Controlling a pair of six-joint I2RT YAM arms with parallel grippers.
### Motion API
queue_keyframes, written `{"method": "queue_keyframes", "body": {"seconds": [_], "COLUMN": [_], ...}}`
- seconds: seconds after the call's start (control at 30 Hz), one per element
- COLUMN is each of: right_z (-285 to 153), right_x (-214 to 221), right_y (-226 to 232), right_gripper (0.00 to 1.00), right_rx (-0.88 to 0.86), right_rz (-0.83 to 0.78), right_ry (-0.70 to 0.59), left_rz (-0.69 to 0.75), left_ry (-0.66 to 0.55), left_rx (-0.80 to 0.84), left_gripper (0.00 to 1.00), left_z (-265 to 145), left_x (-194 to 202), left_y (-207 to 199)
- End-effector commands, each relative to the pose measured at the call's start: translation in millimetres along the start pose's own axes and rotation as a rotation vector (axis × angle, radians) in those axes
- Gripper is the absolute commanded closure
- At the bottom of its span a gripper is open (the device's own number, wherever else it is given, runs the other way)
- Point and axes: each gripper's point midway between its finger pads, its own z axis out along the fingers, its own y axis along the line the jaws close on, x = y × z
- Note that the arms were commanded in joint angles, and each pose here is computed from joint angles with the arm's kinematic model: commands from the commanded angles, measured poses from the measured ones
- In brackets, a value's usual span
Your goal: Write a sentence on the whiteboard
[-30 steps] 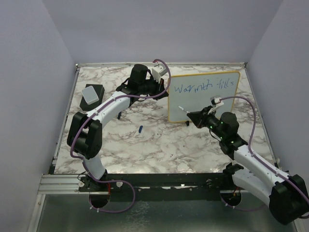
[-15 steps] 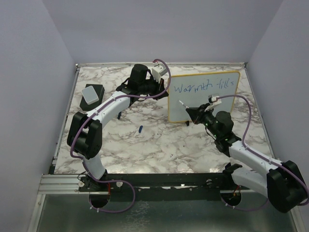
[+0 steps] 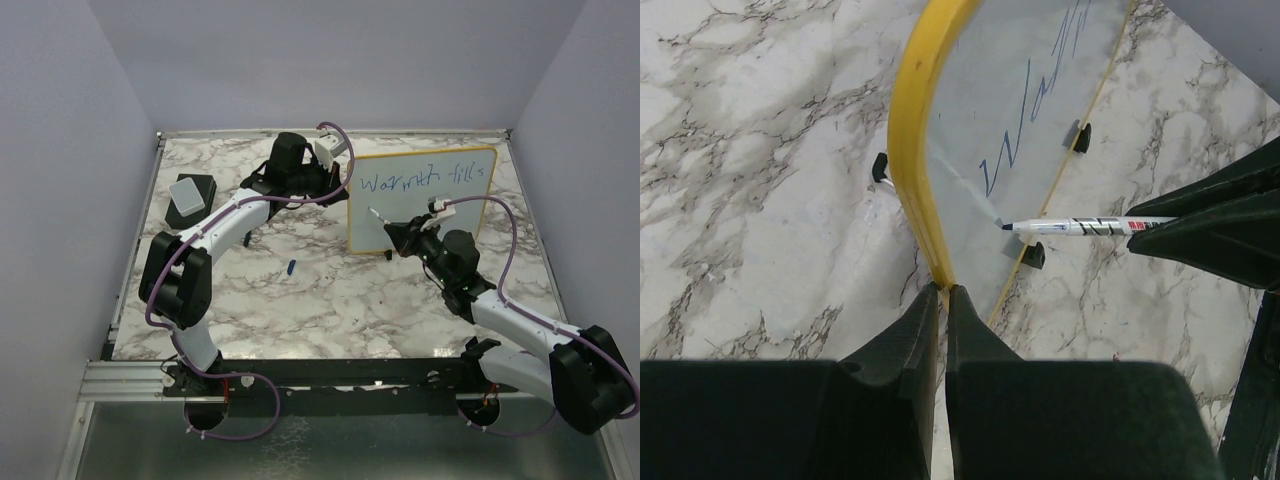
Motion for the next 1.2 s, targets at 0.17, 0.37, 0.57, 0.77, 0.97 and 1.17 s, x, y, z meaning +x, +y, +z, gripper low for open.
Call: {"method": "queue_keyframes", "body": {"seconds": [0.17, 0.37, 0.57, 0.77, 0.97, 1.17], "right_z": [-11.8, -12.4, -16.6, -17.0, -8.8, -4.8], "right_x": [16.6, 16.3, -5.8, -25.7, -27.6, -19.7], "right_y": [-22.8, -19.7, -4.4, 0.5, -1.8, -9.2], "right_gripper": [0.99, 0.99, 0.99, 0.99, 0.99, 0.99], "right_rx": [0.109, 0.092, 0.029, 0.020, 0.034, 0.067], "right_rz": [-0.018, -0.021, -0.031, -0.047, -0.051, -0.048], "right_ry": [0.034, 0.038, -0.010, -0.051, -0.053, -0.032], "left_rz": [0.018, 0.019, 0.018, 0.017, 0.016, 0.017], "left_ry": [0.001, -0.002, 0.002, 0.003, 0.003, 0.004], "left_rx": [0.000, 0.001, 0.000, 0.001, 0.001, 0.001], "left_gripper": [1.00, 1.00, 1.00, 1.00, 1.00, 1.00], "left_z": [-0.3, -0.8, -0.2, 0.5, 0.6, 0.5], "left_x": [-5.2, -6.1, -4.7, -4.3, -4.0, -3.8], "left_y": [-2.6, -3.4, -3.1, -2.9, -2.9, -2.7]}}
